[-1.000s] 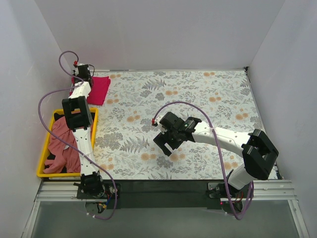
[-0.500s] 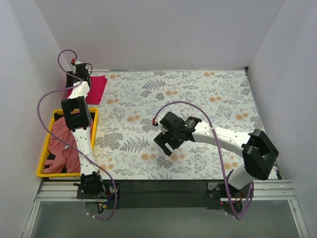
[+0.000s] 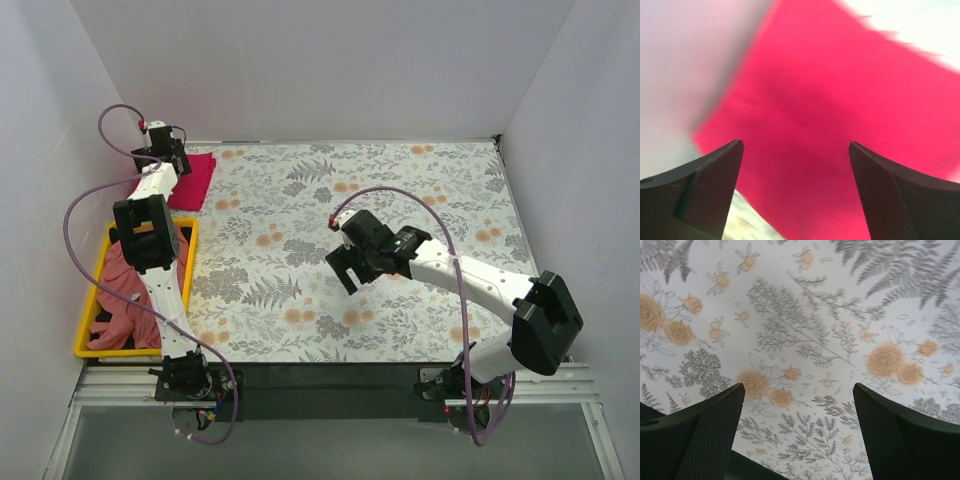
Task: Fold and stack the t-shirts
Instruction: Neatly place the folded tshirt to the corner, then reset both grippers
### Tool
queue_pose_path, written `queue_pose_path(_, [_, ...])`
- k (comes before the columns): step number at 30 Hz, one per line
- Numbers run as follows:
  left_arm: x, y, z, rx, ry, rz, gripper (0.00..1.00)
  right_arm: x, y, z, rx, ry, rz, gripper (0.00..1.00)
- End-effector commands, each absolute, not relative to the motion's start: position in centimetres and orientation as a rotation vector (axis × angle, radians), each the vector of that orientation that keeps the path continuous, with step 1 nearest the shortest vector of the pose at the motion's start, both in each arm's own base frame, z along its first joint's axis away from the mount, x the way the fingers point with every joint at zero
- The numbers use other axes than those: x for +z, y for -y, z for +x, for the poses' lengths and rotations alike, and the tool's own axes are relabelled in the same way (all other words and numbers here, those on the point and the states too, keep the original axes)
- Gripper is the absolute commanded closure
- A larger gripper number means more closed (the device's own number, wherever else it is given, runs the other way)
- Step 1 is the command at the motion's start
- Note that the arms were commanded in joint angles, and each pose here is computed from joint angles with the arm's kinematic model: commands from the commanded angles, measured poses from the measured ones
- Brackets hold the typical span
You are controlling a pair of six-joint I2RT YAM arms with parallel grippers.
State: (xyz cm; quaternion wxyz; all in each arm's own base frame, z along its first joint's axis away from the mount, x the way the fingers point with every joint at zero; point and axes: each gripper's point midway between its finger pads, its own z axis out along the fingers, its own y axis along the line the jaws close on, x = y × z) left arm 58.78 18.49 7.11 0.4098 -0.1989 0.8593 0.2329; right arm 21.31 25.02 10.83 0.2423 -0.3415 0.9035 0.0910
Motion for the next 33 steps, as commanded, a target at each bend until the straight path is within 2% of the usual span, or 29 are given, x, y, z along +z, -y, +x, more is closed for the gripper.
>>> queue_pose_path(1, [18.5,-7.4,60.6,-0.085,-2.001,-0.487,0.08,13.7,-22.0,24.2,0.151,-2.410,-0.705,0.04])
queue_pose_path(4, [20.7,0.0,59.2,-0.355,-2.013,-0.407,0.06,15.3,-18.9,26.0,0.091,-2.384,-0.517,0.02])
queue_pose_path(6, [23.8,3.6,57.4,-0.438,-1.985,-0.350,0.06,17.1,-17.0,26.6,0.082,-2.340,-0.392,0.02])
queue_pose_path(7, [24.3,7.3,56.2,-0.484,-1.999,-0.289,0.06,17.5,-15.5,27.2,0.061,-2.333,-0.325,0.02])
queue_pose_path(8, [23.7,8.7,54.9,-0.506,-2.025,-0.273,0.06,18.2,-14.4,27.6,0.039,-2.309,-0.272,0.02])
queue_pose_path(10, [27.0,12.0,51.4,-0.562,-1.986,-0.210,0.06,20.2,-12.0,27.9,0.024,-2.250,-0.169,0.02])
queue_pose_path(13, [29.5,13.1,45.9,-0.575,-1.944,-0.200,0.06,22.7,-8.6,27.7,-0.030,-2.160,-0.049,0.02])
queue_pose_path(14, [30.4,12.8,42.9,-0.570,-1.926,-0.198,0.05,23.4,-7.9,27.4,-0.039,-2.135,-0.026,0.02])
queue_pose_path(17, [33.5,10.8,37.4,-0.528,-1.843,-0.237,0.06,26.0,-6.2,26.3,-0.049,-2.037,-0.005,0.02])
queue_pose_path(19, [33.5,8.7,34.9,-0.446,-1.819,-0.297,0.05,27.6,-5.3,25.3,-0.048,-1.973,-0.002,0.02])
queue_pose_path(23, [36.9,4.4,27.5,-0.356,-1.641,-0.385,0.05,29.2,-2.8,23.5,-0.100,-1.873,0.033,0.02])
queue_pose_path(29, [36.6,0.0,21.5,-0.242,-1.473,-0.468,0.05,29.7,-0.6,21.4,-0.101,-1.727,0.079,0.02])
queue_pose_path(33, [36.0,-0.9,19.6,-0.229,-1.418,-0.475,0.05,29.0,0.1,20.4,-0.079,-1.674,0.121,0.02])
